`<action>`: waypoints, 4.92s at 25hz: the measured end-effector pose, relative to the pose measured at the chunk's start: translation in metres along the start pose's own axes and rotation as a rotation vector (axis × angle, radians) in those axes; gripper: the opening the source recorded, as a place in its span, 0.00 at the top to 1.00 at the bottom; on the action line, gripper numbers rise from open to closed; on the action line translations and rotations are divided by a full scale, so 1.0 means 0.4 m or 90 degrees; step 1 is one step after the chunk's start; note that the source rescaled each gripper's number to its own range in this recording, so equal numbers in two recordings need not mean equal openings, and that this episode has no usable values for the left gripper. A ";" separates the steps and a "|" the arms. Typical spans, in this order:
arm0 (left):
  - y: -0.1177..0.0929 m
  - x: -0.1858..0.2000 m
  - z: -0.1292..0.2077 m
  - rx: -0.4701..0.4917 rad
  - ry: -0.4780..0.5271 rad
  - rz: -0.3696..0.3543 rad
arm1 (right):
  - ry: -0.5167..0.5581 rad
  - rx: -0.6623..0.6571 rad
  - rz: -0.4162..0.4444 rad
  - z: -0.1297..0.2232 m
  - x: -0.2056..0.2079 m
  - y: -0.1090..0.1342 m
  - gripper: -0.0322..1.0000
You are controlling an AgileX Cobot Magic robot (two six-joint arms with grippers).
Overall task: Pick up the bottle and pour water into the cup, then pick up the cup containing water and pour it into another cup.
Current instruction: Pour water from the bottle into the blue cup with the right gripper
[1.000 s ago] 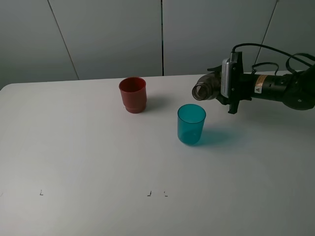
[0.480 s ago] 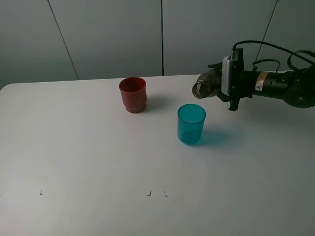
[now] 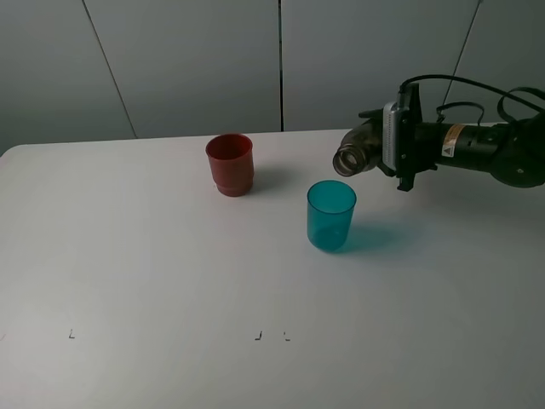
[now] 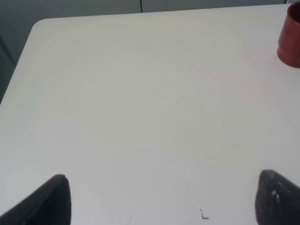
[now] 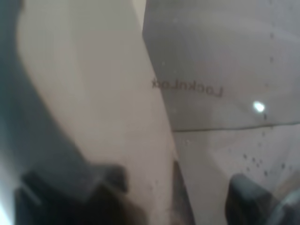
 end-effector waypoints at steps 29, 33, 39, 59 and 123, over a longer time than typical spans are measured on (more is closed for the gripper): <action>0.000 0.000 0.000 0.004 0.000 0.000 | 0.009 0.089 0.010 -0.007 -0.009 -0.011 0.95; 0.000 0.000 0.000 0.004 0.000 0.000 | 0.016 0.102 0.012 -0.003 -0.009 -0.012 0.95; 0.000 0.000 0.000 0.004 0.000 0.000 | 0.018 0.112 0.012 -0.002 -0.009 -0.012 0.95; 0.000 0.000 0.000 0.004 0.000 0.000 | 0.023 0.136 0.017 0.000 -0.009 -0.015 0.95; 0.000 0.000 0.000 0.004 0.000 0.000 | 0.037 0.242 0.044 0.004 0.004 -0.062 0.95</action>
Point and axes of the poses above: a point on each arm's last joint axis where the gripper is mounted, x pointing back along that axis away from the gripper, y along the wrist's bending axis when the last joint is at zero, z = x × y, the point moved 4 cm from there along -x, pointing out along that axis toward the gripper, and after that the axes turned 12 degrees about x, right-handed, at the moved point
